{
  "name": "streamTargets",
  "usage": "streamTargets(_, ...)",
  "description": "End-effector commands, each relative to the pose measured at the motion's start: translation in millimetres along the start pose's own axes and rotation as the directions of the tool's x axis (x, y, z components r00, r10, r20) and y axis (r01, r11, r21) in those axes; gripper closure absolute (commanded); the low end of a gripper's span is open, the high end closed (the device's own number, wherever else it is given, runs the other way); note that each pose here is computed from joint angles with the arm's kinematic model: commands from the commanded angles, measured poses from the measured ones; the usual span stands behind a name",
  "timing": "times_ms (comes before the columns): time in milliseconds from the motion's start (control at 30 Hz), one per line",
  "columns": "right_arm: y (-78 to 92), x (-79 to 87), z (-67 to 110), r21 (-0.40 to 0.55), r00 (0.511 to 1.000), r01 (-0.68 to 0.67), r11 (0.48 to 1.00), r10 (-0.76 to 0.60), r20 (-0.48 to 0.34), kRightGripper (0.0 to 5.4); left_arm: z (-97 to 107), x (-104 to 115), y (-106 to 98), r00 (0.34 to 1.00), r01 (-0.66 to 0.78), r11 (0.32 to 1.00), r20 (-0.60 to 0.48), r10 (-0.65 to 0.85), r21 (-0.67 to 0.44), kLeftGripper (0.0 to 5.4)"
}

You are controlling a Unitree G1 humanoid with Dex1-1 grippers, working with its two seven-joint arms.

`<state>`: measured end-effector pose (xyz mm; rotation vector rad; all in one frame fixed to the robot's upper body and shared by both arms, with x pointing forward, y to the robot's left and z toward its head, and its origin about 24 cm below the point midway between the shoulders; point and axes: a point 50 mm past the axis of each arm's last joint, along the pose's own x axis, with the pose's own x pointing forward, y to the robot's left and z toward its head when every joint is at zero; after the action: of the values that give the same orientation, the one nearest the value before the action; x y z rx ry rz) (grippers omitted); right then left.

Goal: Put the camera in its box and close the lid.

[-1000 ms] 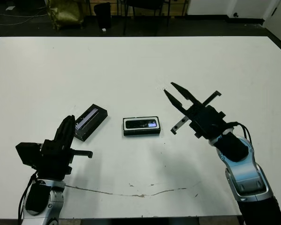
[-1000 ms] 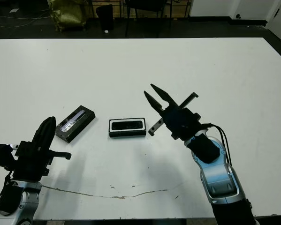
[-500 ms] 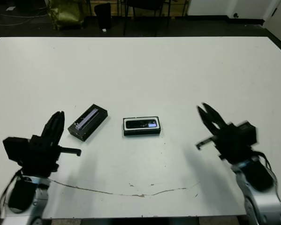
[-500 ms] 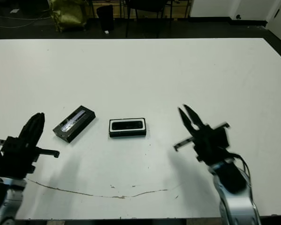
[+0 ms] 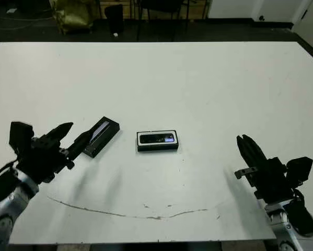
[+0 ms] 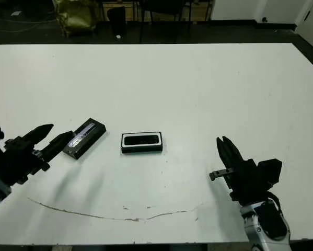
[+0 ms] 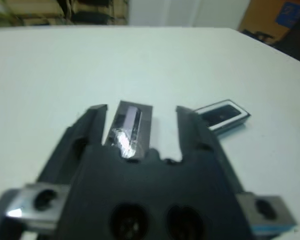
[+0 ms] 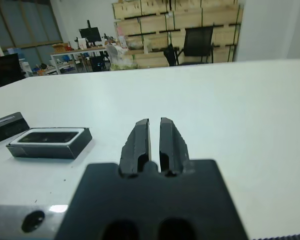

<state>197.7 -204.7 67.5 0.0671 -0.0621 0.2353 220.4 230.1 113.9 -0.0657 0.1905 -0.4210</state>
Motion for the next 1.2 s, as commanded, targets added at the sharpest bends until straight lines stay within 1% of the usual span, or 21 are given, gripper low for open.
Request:
streamTargets(33, -3.7, -4.1, -7.0, 0.014, 1.0, 0.02, 1.0, -0.02, -0.014, 5.4, -8, 0, 3, 0.998, 0.022, 0.998, -0.057, -0.025, -0.061, 1.02)
streamTargets(167, -4.6, -4.6, -4.9, 0.008, 0.999, 0.038, 0.999, -0.038, -0.03, 5.4, -13, 1, -1, 0.996, 0.025, 0.991, -0.076, -0.036, -0.135, 0.08)
streamTargets(200, -4.8, -4.7, -3.8, 0.004, 0.998, 0.043, 0.999, -0.042, -0.036, 5.4, -15, 2, -2, 0.996, 0.021, 0.989, -0.078, -0.033, -0.147, 0.01)
streamTargets(233, -4.9, -5.0, -2.8, -0.001, 0.998, 0.047, 0.999, -0.047, -0.041, 5.4, -16, 2, -2, 0.996, 0.017, 0.988, -0.079, -0.03, -0.153, 0.01)
streamTargets(333, -4.3, -5.8, 1.3, -0.012, 0.996, 0.071, 0.997, -0.071, -0.056, 5.4, -19, 3, -3, 0.996, 0.001, 0.993, -0.088, -0.011, -0.116, 0.01)
streamTargets(533, -3.6, -5.4, 5.4, -0.006, 0.996, 0.077, 0.997, -0.077, -0.054, 5.4, -25, 4, -2, 0.995, 0.003, 0.996, -0.102, -0.012, -0.087, 0.01)
streamTargets(667, -3.7, -4.7, 8.8, -0.017, 0.995, 0.085, 0.996, -0.085, -0.052, 5.4, -28, 4, -4, 0.994, 0.019, 0.996, -0.109, -0.029, -0.092, 0.01)
streamTargets(800, -3.7, -3.9, 16.0, -0.019, 0.996, 0.086, 0.996, -0.087, -0.033, 5.4, -31, 4, -7, 0.993, 0.024, 0.996, -0.117, -0.034, -0.087, 0.01)
streamTargets(967, -1.8, -2.9, 22.9, -0.028, 0.997, 0.081, 0.996, -0.081, -0.017, 5.4, -33, 5, -9, 0.992, 0.033, 0.992, -0.115, -0.048, -0.125, 0.01)
streamTargets(1200, 0.5, -2.7, 26.1, -0.012, 0.994, 0.107, 0.994, -0.107, -0.038, 5.4, -35, 6, -10, 0.991, 0.024, 0.991, -0.125, -0.04, -0.128, 0.01)
